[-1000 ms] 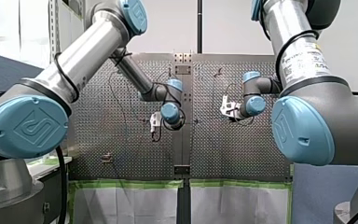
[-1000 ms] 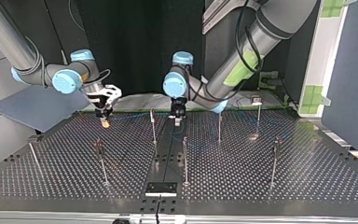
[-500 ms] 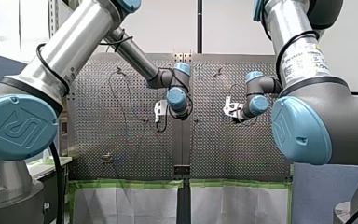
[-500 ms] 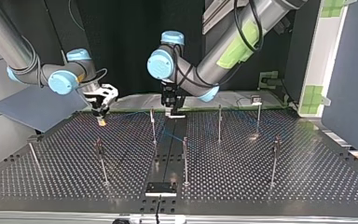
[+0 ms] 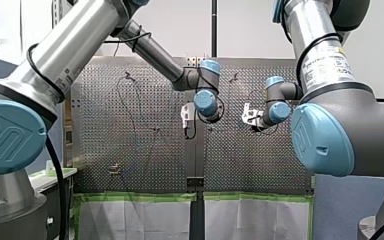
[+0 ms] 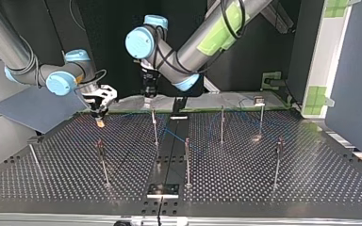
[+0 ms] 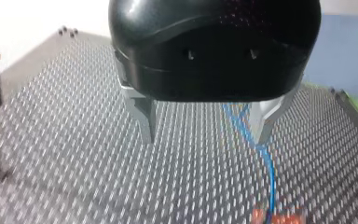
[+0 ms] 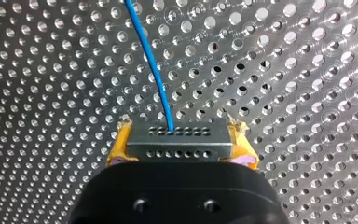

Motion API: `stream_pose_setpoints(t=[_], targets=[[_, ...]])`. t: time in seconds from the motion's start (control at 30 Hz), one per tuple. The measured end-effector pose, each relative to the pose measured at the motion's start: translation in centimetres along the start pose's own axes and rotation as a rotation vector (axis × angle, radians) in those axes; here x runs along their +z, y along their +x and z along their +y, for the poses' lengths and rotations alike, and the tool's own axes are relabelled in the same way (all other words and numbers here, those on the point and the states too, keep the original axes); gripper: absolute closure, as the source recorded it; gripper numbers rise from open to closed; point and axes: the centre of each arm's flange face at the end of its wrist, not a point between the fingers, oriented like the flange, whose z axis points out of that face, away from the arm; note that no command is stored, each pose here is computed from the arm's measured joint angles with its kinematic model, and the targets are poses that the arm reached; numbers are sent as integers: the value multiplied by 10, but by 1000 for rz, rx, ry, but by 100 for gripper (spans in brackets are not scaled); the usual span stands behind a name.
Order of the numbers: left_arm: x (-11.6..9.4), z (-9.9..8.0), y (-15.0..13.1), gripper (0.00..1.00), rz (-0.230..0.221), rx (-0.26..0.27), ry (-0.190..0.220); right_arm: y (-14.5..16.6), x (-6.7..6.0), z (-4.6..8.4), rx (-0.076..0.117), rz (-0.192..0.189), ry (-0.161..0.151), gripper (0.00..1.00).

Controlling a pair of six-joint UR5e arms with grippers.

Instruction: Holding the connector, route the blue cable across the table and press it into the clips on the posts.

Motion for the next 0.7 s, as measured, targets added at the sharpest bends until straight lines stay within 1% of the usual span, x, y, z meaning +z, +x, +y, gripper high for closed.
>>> stream_pose_setpoints(t=[0.1, 0.2, 0.3, 0.37, 0.5, 0.7], targets=[[-4, -18, 9, 0, 16, 4, 27, 0, 0, -1, 1, -2, 16, 100], [-6, -31, 18, 0, 38, 1, 49, 0, 0, -3, 5, -3, 31, 100], [-3, -38, 27, 0, 62, 2, 62, 0, 0, -3, 6, -4, 37, 100], [0, -40, 32, 0, 77, 6, 64, 0, 0, -4, 7, -4, 39, 100], [11, -42, 43, 0, 102, 15, 56, 0, 0, -4, 8, -6, 42, 100], [32, -48, 58, 0, 100, 7, 38, 0, 0, -4, 9, -5, 44, 100]])
